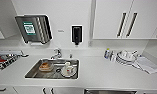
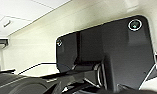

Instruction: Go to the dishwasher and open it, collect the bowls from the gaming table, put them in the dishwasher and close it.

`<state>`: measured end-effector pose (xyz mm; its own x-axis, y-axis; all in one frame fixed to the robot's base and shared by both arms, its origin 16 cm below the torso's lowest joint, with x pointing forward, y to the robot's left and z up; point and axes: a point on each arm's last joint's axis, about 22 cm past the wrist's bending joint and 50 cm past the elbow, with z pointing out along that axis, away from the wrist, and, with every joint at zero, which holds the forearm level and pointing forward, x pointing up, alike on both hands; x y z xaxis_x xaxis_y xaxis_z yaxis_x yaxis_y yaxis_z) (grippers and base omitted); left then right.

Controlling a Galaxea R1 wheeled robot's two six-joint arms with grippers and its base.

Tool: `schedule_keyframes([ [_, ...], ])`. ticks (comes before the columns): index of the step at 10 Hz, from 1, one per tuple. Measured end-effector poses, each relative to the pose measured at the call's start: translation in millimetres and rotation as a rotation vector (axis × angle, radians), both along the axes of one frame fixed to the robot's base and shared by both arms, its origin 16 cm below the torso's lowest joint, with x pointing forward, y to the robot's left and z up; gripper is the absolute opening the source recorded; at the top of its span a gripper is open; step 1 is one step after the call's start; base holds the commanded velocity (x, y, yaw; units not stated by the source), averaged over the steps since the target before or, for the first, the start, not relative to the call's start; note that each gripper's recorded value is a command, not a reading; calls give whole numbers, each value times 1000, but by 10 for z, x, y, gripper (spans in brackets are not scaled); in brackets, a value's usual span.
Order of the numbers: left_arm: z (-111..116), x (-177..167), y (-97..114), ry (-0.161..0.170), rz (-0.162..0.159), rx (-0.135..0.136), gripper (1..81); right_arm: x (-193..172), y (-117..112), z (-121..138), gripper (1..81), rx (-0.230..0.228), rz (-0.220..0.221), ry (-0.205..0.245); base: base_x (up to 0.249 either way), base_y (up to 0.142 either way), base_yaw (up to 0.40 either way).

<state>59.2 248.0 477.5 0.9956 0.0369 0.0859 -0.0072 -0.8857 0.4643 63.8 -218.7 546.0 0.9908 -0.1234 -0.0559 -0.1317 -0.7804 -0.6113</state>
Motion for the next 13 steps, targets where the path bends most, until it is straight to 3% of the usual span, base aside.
schedule_keyframes([
  [2,119,123,-10,-15,5,-33,811,255,-211,175,811,2,-25,-11,0,0,0],
  [5,395,426,261,-55,5,-56,811,642,-231,189,811,8,-58,-73,0,0,0],
  [10,1272,1097,684,-181,7,-121,811,1142,-294,136,811,3,-74,-144,0,0,0],
  [13,1817,1430,726,-264,2,-170,811,1475,-425,150,811,-5,-85,-191,0,0,0],
])
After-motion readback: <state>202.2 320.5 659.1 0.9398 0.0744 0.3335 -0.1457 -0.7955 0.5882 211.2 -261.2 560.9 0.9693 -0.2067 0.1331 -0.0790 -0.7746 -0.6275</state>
